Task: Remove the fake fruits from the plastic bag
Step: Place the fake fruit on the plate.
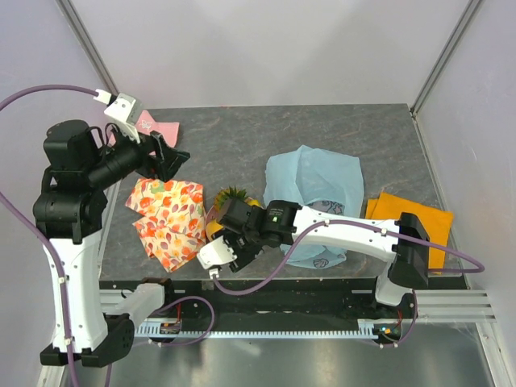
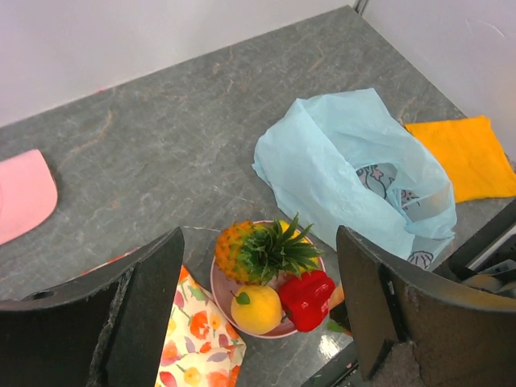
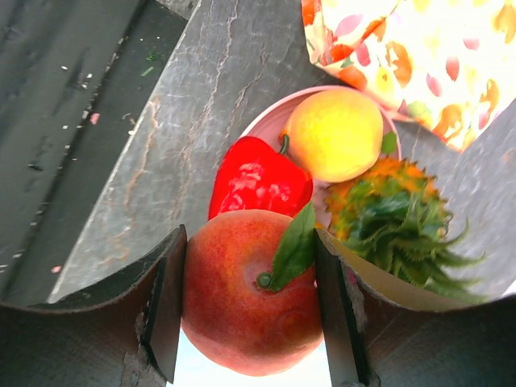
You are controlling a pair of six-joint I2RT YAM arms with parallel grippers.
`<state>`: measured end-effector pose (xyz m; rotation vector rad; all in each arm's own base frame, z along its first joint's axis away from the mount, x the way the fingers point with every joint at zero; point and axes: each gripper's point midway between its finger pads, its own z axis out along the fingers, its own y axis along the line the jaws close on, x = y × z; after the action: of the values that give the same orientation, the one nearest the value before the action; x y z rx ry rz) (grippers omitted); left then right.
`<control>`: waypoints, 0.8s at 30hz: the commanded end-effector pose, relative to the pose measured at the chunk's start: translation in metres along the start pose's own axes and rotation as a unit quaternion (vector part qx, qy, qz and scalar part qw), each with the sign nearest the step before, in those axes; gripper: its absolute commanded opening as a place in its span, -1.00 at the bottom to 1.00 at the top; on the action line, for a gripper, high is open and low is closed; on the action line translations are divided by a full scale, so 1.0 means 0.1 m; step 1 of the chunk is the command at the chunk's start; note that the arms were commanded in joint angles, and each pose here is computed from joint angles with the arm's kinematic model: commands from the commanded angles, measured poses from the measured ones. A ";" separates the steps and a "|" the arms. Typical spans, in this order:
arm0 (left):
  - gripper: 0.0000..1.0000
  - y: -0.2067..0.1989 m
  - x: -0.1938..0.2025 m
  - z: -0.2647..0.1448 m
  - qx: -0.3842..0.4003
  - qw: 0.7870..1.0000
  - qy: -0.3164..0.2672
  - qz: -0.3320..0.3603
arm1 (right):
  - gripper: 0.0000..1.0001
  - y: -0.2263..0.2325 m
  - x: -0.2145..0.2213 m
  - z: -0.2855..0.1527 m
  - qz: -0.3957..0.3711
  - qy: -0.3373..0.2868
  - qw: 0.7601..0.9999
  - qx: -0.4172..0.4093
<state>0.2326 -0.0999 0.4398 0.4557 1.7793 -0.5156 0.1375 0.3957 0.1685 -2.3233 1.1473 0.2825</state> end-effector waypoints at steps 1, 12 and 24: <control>0.65 -0.03 0.03 0.04 0.018 1.000 0.006 -0.022 | -0.62 -0.10 -0.06 0.13 -0.053 -0.013 0.998 0.014; 0.64 0.09 0.09 0.17 0.018 0.998 0.015 -0.059 | -0.61 -0.40 0.08 0.27 -0.013 -0.025 0.999 0.029; 0.62 0.12 0.09 0.24 0.037 0.996 0.017 -0.078 | -0.59 -0.55 0.23 0.36 -0.003 -0.027 0.999 0.024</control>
<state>0.2566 -0.0962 0.4123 0.3684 1.8869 -0.6307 0.1926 0.4087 0.1345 -2.2984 1.1790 0.2723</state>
